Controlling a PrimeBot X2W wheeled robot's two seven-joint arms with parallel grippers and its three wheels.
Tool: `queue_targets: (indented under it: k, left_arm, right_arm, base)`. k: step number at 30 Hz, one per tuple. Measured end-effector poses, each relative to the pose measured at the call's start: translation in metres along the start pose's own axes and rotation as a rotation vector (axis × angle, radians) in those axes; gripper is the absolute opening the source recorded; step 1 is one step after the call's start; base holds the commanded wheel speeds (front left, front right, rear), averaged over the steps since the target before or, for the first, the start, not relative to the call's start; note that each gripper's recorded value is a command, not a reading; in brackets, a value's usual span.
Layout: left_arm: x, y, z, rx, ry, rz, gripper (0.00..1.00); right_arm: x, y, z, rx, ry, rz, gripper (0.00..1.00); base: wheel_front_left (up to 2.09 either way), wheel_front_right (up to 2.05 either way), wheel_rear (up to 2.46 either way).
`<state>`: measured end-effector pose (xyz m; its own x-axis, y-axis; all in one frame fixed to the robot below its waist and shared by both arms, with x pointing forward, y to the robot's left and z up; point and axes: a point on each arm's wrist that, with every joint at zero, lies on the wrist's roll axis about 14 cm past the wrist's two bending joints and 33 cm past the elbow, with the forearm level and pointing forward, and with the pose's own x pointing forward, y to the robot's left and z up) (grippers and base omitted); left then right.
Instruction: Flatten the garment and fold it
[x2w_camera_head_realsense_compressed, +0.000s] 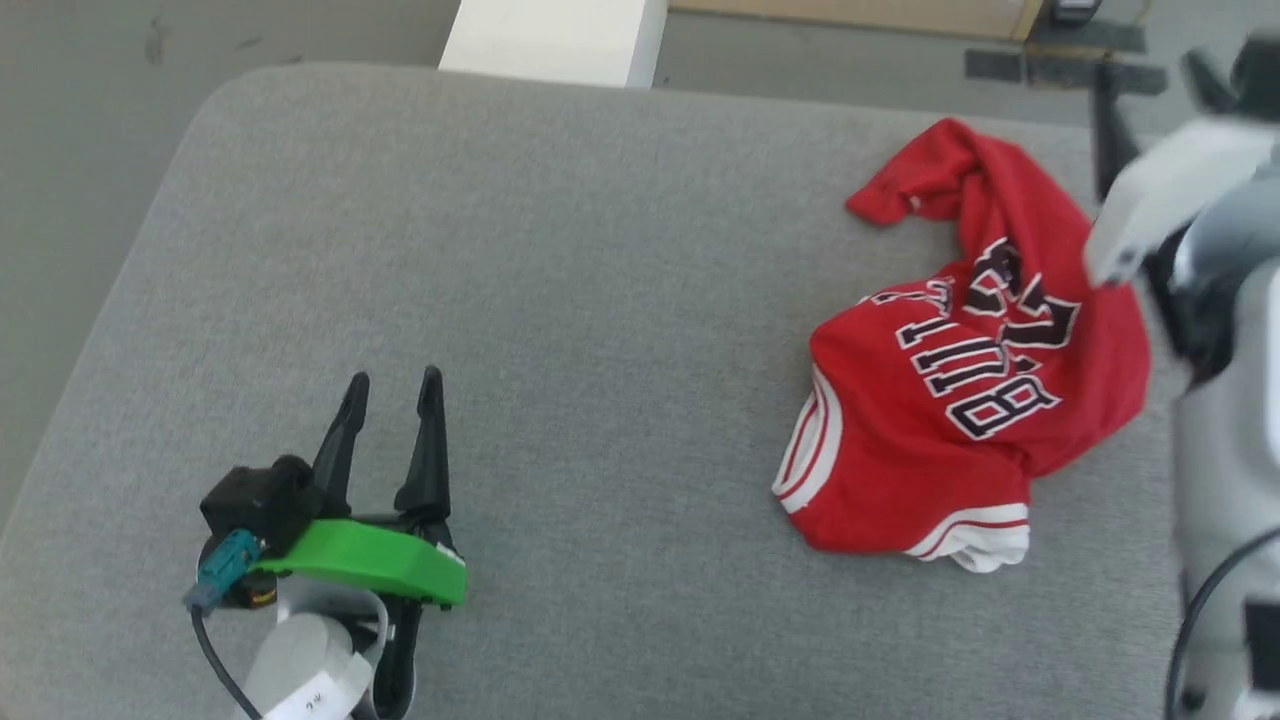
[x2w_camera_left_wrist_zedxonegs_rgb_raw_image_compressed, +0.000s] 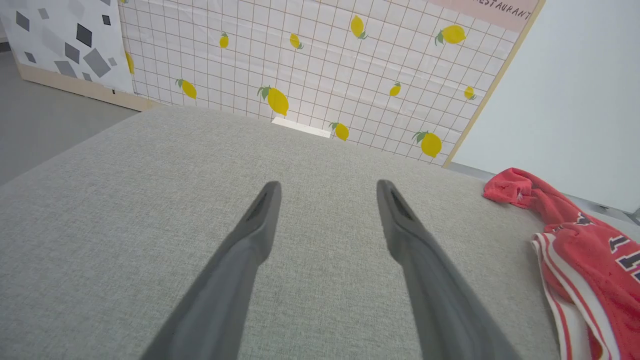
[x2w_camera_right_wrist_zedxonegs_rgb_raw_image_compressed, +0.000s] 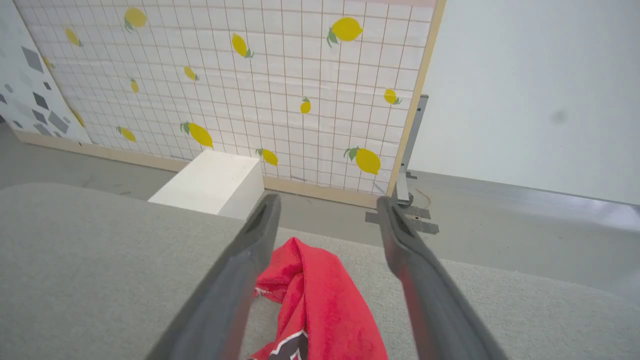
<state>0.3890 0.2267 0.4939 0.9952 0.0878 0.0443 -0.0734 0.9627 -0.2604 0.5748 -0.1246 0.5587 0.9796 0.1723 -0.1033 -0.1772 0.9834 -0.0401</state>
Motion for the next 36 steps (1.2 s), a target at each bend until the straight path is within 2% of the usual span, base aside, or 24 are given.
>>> queue_targets:
  k: [3, 8, 16, 22, 26, 29, 32, 33, 36]
  left_arm:
    - [-0.004, -0.006, 0.000, -0.005, 0.000, -0.017, 1.00]
    - [-0.003, -0.022, 0.002, -0.008, -0.008, -0.064, 1.00]
    - [-0.004, -0.041, 0.001, -0.019, -0.007, -0.116, 1.00]
    - [-0.003, -0.053, -0.005, -0.053, 0.025, -0.144, 1.00]
    - [0.013, -0.088, -0.011, -0.069, 0.094, -0.244, 1.00]
    - [0.041, -0.130, -0.005, -0.076, 0.154, -0.359, 1.00]
    - [0.066, -0.177, -0.004, -0.060, 0.266, -0.485, 1.00]
    - [0.071, -0.215, -0.036, 0.033, 0.520, -0.591, 1.00]
    - [0.066, -0.230, -0.068, 0.157, 0.739, -0.645, 1.00]
  right_arm:
    - [-0.025, 0.001, -0.006, 0.073, -0.033, 0.002, 1.00]
    - [-0.079, -0.022, -0.028, 0.099, -0.034, -0.061, 1.00]
    - [-0.164, -0.043, -0.086, 0.169, 0.079, -0.152, 1.00]
    - [-0.201, -0.047, -0.111, 0.281, 0.119, -0.182, 1.00]
    - [-0.209, -0.051, -0.110, 0.294, 0.105, -0.200, 1.00]
    - [-0.212, -0.054, -0.109, 0.297, 0.099, -0.213, 1.00]
    - [-0.212, -0.062, -0.107, 0.301, 0.085, -0.235, 1.00]
    - [-0.212, -0.070, -0.108, 0.302, 0.084, -0.260, 1.00]
    - [-0.216, -0.076, -0.114, 0.308, 0.095, -0.284, 1.00]
  base:
    - [0.00, 0.00, 0.00]
    - [0.00, 0.00, 0.00]
    - [0.00, 0.00, 0.00]
    - [0.00, 0.00, 0.00]
    - [0.00, 0.00, 0.00]
    - [0.00, 0.00, 0.00]
    - [0.00, 0.00, 0.00]
    - [0.00, 0.00, 0.00]
    - [0.00, 0.00, 0.00]
